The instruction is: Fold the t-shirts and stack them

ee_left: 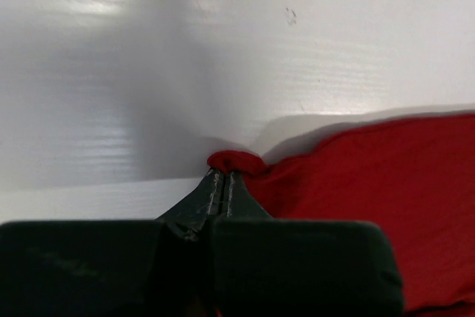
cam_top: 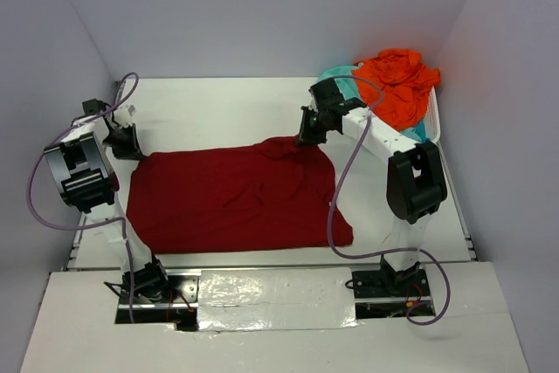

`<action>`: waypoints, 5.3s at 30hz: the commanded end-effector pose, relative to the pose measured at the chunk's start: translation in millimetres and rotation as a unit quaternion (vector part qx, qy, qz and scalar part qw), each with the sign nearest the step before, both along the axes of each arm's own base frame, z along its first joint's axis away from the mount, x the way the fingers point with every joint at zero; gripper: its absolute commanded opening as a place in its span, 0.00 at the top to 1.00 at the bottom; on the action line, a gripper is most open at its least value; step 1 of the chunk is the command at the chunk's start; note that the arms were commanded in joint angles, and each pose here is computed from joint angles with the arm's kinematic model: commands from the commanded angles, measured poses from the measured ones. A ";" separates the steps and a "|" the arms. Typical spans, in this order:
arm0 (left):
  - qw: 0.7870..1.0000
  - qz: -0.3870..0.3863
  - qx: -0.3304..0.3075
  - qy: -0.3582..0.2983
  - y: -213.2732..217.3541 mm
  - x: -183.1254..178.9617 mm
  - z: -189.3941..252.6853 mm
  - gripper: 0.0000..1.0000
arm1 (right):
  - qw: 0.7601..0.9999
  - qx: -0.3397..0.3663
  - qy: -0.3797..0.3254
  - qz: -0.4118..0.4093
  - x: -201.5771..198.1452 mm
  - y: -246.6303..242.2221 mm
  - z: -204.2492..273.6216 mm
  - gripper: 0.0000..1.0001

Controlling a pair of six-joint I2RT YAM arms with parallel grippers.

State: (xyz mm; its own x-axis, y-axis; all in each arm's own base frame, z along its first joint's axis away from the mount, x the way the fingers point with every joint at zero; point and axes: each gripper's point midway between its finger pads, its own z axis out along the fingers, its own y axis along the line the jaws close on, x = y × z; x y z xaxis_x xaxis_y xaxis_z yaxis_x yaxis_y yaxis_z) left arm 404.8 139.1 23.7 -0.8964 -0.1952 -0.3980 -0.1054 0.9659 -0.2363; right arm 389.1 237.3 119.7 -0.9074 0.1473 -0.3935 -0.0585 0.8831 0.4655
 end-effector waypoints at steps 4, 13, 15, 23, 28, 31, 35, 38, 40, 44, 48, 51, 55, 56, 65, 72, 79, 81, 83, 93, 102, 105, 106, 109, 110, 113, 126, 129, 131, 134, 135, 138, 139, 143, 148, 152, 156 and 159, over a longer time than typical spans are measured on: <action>0.997 -0.055 0.003 -0.048 -10.1 -8.7 44.5 1.00 | 0.999 0.015 -0.031 0.016 -1.9 4.1 38.8 1.00; 0.935 -0.323 0.120 -0.079 -20.2 -93.1 88.9 1.00 | 0.996 0.043 0.037 0.072 -105.9 -17.1 41.1 1.00; 0.932 -0.329 0.136 -0.061 -10.0 -110.9 83.1 1.00 | 0.994 0.045 0.067 0.075 -134.0 -25.1 24.4 1.00; 0.910 -0.361 0.201 -0.032 11.2 -144.0 72.6 1.00 | 0.987 0.076 0.117 0.084 -174.3 -36.3 8.8 1.00; 0.905 -0.360 0.226 -0.031 23.0 -136.4 74.6 1.00 | 0.988 0.096 0.100 0.071 -161.0 -47.7 28.3 1.00; 0.907 -0.349 0.232 -0.042 25.4 -129.6 76.3 1.00 | 0.986 0.109 0.105 0.071 -160.3 -48.1 30.6 1.00; 0.908 -0.353 0.220 -0.045 21.1 -129.8 74.3 1.00 | 0.984 0.121 0.108 0.078 -160.3 -42.8 35.9 1.00; 0.897 -0.381 0.225 -0.019 18.6 -148.5 55.4 0.96 | 0.984 0.113 0.116 0.072 -161.8 -45.8 23.9 1.00; 0.891 -0.400 0.216 0.012 12.8 -172.1 29.0 0.77 | 0.982 0.119 0.131 0.070 -164.5 -43.7 12.5 1.00; 0.883 -0.402 0.238 0.040 22.5 -182.2 17.6 0.02 | 0.980 0.123 0.143 0.071 -162.7 -38.6 0.2 1.00; 0.892 -0.363 0.270 -0.028 36.3 -135.1 60.9 0.01 | 0.980 0.133 0.128 0.074 -139.4 -29.5 8.3 1.00; 0.897 -0.311 0.278 -0.144 27.6 -72.6 136.6 0.00 | 0.979 0.143 0.120 0.077 -119.9 -21.2 11.2 1.00; 0.845 -0.374 0.299 -0.238 -84.8 -6.6 198.7 0.01 | 0.977 0.170 0.108 0.071 -86.4 -9.1 11.5 1.00; 0.836 -0.401 0.284 -0.244 -114.3 -4.6 197.2 0.04 | 0.977 0.176 0.102 0.067 -77.0 -7.6 13.7 1.00; 0.697 -0.665 0.131 -0.233 -370.4 -83.5 129.9 0.75 | 0.971 0.199 0.134 0.019 -27.5 -7.5 -29.9 1.00; 0.633 -0.733 0.083 -0.237 -447.2 -132.6 93.4 0.48 | 0.965 0.217 0.145 0.000 -10.6 -9.3 -43.7 1.00; 0.597 -0.768 0.095 -0.210 -454.7 -144.5 47.3 0.41 | 0.966 0.214 0.143 0.002 -10.2 -11.1 -49.3 1.00; 0.584 -0.780 0.098 -0.203 -453.0 -148.1 35.5 0.37 | 0.967 0.214 0.141 0.002 -8.9 -11.0 -48.5 1.00; 0.580 -0.781 0.108 -0.207 -457.1 -148.2 29.1 0.37 | 0.967 0.215 0.139 0.003 -7.8 -10.5 -48.0 1.00; 0.609 -0.736 0.167 -0.241 -465.1 -114.3 17.1 0.49 | 0.965 0.220 0.142 0.008 -13.3 -10.7 -50.4 1.00; 0.601 -0.750 0.154 -0.230 -466.2 -121.4 12.4 0.49 | 0.965 0.221 0.143 0.010 -11.8 -11.2 -50.3 1.00; 0.604 -0.747 0.162 -0.226 -461.8 -121.6 4.7 0.68 | 0.965 0.220 0.142 0.010 -11.7 -12.1 -50.3 1.00; 0.610 -0.740 0.171 -0.227 -460.0 -118.4 4.6 0.85 | 0.965 0.220 0.143 0.009 -12.1 -13.4 -50.9 1.00; 0.618 -0.733 0.165 -0.231 -464.4 -115.5 12.3 1.00 | 0.966 0.216 0.143 0.009 -13.7 -15.3 -51.7 1.00; 0.621 -0.735 0.162 -0.221 -462.1 -118.6 12.3 1.00 | 0.966 0.215 0.143 0.009 -14.5 -16.1 -51.3 1.00; 0.628 -0.730 0.157 -0.220 -464.8 -116.0 25.7 1.00 | 0.970 0.203 0.135 0.011 -14.9 -20.5 -46.0 1.00; 0.634 -0.759 0.035 -0.144 -432.7 -146.6 70.4 1.00 | 0.982 0.138 0.127 0.036 -65.1 -45.0 -21.6 1.00; 0.618 -0.773 0.027 -0.140 -428.4 -156.3 69.7 1.00 | 0.984 0.117 0.131 0.040 -79.5 -53.1 -21.3 0.99; 0.617 -0.775 0.022 -0.132 -422.6 -159.1 70.4 1.00 | 0.983 0.112 0.135 0.044 -88.5 -56.2 -20.0 0.99; 0.613 -0.780 0.006 -0.124 -415.6 -163.6 73.0 1.00 | 0.980 0.114 0.151 0.061 -110.8 -57.8 -19.4 0.98; 0.610 -0.783 -0.003 -0.122 -415.6 -167.3 74.3 1.00 | 0.977 0.109 0.171 0.063 -123.4 -60.2 -24.1 0.98; 0.593 -0.798 -0.023 -0.107 -409.5 -182.2 73.6 1.00 | 0.971 0.103 0.199 0.085 -152.2 -62.6 -30.7 0.95; 0.585 -0.804 -0.036 -0.103 -408.7 -189.4 73.2 1.00 | 0.969 0.103 0.203 0.092 -158.8 -62.9 -32.0 0.94; 0.560 -0.821 -0.070 -0.085 -402.6 -210.0 65.2 1.00 | 0.959 0.108 0.238 0.110 -186.4 -58.0 -44.6 0.91; 0.533 -0.838 -0.087 -0.077 -398.0 -223.5 51.3 1.00 | 0.954 0.103 0.257 0.118 -196.6 -55.5 -56.3 0.87; 0.525 -0.844 -0.080 -0.077 -399.1 -224.7 43.7 0.87 | 0.955 0.082 0.260 0.113 -195.7 -56.9 -63.6 0.69; 0.508 -0.854 -0.078 -0.080 -402.0 -230.2 43.7 0.61 | 0.960 0.054 0.252 0.107 -194.5 -64.9 -63.1 0.56; 0.511 -0.854 -0.063 -0.080 -402.0 -224.2 49.4 0.44 | 0.966 0.022 0.237 0.099 -194.0 -75.4 -58.1 0.52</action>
State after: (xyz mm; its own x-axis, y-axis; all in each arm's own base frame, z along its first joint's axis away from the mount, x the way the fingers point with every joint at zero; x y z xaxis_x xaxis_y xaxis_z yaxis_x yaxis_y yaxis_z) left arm 184.4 -259.1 60.0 0.2073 0.8091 -0.5499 0.9095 -0.3664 -0.1964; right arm 193.2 171.3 49.5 -0.9900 -0.0332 0.1368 0.0510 0.8212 0.5684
